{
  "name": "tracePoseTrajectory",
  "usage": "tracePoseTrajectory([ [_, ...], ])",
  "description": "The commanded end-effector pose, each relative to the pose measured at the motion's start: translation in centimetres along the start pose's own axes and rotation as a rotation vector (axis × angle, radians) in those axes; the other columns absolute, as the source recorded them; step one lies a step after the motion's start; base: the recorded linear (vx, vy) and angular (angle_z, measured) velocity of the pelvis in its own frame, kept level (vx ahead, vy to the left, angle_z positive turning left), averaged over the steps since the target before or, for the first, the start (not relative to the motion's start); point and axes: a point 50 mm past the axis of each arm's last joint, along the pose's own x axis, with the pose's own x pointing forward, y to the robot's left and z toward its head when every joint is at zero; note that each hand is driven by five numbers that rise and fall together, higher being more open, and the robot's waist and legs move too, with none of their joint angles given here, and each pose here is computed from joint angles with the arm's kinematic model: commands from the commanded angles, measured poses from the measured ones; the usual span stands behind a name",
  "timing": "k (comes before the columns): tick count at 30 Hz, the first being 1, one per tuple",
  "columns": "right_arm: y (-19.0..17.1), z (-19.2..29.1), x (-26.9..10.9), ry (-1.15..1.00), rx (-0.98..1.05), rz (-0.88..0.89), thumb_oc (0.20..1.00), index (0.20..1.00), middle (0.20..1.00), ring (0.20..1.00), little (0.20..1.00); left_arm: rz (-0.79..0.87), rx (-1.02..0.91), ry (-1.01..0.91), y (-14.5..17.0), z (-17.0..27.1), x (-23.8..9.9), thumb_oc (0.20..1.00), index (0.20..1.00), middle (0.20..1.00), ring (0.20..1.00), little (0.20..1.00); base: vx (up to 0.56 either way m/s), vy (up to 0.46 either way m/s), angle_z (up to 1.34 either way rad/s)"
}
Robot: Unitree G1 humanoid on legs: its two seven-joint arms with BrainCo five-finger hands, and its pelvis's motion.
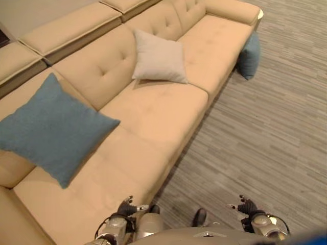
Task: Pick up all the scattered cushions and arrange them neatly on the sofa.
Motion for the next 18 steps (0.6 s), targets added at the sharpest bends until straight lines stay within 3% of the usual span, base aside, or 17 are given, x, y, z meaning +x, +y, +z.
tracePoseTrajectory([
  [1, -1.1, 1.7, 0.4, -0.056, 0.0, -0.031, 1.0, 1.0, 1.0, 1.0, 1.0, -0.016, 0.017, -0.063, -1.0, 1.6, 0.3, 1.0, 1.0, 1.0, 1.0, 1.0, 0.18, -0.048, -0.1],
  [6, -0.3, 2.2, 0.4, -0.071, -0.007, -0.01, 1.0, 1.0, 1.0, 1.0, 1.0, 0.004, 0.011, -0.032, -0.3, 0.6, 0.1, 1.0, 1.0, 1.0, 1.0, 1.0, 0.29, -0.054, -0.17],
  [12, 0.9, 3.1, 0.5, -0.096, -0.02, 0.024, 1.0, 1.0, 1.0, 1.0, 1.0, 0.038, -0.008, 0.003, 0.8, -0.5, -0.1, 1.0, 1.0, 1.0, 1.0, 1.0, 0.3, 0.07, -0.74],
  [18, 1.6, 4.9, 0.5, -0.15, -0.017, 0.04, 1.0, 1.0, 1.0, 1.0, 1.0, 0.046, 0.034, -0.069, 1.4, 1.8, 0.3, 1.0, 1.0, 1.0, 1.0, 1.0, 0.27, 0.109, -0.14],
])
